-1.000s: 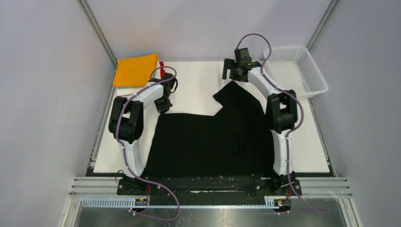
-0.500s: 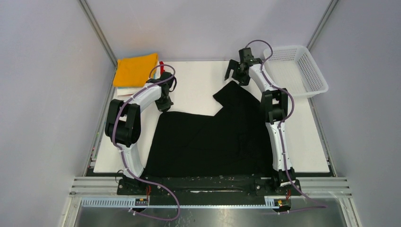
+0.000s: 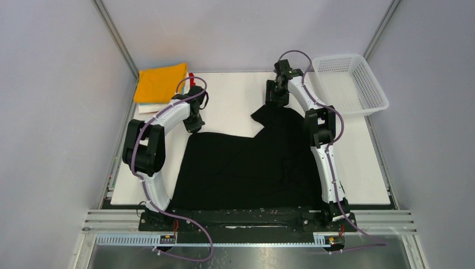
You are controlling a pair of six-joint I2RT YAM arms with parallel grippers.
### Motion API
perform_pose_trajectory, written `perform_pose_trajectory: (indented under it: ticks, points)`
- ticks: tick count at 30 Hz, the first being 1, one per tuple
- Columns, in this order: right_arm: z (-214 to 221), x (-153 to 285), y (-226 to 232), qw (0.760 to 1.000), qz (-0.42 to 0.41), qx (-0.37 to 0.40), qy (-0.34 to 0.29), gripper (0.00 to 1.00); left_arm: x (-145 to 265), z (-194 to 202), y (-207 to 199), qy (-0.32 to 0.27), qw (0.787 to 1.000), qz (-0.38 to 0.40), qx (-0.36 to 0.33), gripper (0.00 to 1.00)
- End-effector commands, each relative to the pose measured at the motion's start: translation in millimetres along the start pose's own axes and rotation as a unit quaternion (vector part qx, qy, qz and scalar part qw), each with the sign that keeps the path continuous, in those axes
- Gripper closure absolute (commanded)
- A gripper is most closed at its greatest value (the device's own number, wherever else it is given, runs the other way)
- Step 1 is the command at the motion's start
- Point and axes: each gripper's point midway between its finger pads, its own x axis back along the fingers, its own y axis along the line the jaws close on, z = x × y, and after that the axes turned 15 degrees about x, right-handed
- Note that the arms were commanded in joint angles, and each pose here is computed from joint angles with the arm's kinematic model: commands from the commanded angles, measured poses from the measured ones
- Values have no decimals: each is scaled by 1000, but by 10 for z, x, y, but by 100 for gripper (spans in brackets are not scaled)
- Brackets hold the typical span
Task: Fold and stack the t-shirts
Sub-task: Grab the side of the flattened tshirt furthest away from the robot with both arms
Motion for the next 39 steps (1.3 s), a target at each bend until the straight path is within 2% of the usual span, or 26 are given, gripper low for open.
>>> perform_pose_trajectory:
  ticks: [1,4,7,11,15,17,18,24,31,39]
  points:
    - [151,51,-204,994,74,63,40,39,154,-121,-28,-24,999,22,5,100]
    - [189,47,-255,990,97,92,51,47,158,-127,-26,-26,999,21,5,100]
    - [190,37,-225,988,90,111,52,49,145,-129,-27,-26,999,19,4,100]
    - [164,31,-168,989,71,119,48,71,148,-151,-26,-31,999,18,2,100]
    - [120,36,-125,989,56,129,40,82,165,-173,-14,-35,999,18,3,100]
    - [86,48,-66,990,41,134,32,96,163,-178,-6,-36,999,16,1,100]
    - [68,53,-58,989,39,137,28,100,169,-182,-8,-37,999,17,1,100]
    - [-154,191,26,987,24,159,-19,100,199,-187,20,-41,999,18,0,100]
    - [-394,742,152,975,12,200,-100,100,307,-196,5,-50,998,45,8,100]
    - [79,1065,222,973,-9,196,-124,100,337,-120,35,-42,997,59,12,100]
